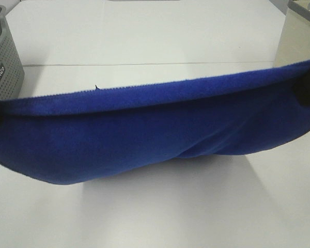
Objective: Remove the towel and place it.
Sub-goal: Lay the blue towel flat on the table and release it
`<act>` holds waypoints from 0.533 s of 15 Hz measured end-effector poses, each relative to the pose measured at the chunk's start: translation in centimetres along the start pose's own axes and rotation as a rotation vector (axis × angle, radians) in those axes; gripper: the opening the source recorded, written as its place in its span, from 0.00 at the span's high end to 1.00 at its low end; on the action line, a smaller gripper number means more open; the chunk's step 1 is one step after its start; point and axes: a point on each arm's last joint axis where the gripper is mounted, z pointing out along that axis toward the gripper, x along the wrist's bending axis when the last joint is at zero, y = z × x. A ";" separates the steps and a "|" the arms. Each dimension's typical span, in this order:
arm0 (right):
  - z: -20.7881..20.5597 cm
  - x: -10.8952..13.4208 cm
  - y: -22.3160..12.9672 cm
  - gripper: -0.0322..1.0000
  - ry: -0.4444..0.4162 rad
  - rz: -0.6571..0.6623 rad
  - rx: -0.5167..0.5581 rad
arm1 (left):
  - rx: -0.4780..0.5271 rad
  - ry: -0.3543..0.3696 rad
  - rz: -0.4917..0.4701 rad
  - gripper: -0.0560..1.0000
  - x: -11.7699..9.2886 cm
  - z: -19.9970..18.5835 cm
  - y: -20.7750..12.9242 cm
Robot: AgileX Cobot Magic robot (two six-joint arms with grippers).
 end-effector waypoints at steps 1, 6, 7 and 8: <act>0.6 -0.3 -0.4 0.95 -0.001 0.012 0.023 | 0.024 -0.025 -0.024 0.95 -0.1 0.8 -0.6; 4.9 -2.1 -3.8 0.95 0.037 0.120 0.204 | 0.169 -0.103 -0.176 0.95 -0.2 4.4 -4.0; 5.8 -2.5 -4.6 0.95 0.039 0.142 0.244 | 0.196 -0.120 -0.194 0.95 -0.2 5.0 -4.6; 6.7 -2.9 -5.2 0.95 0.038 0.164 0.289 | 0.221 -0.135 -0.211 0.95 -0.2 5.6 -5.0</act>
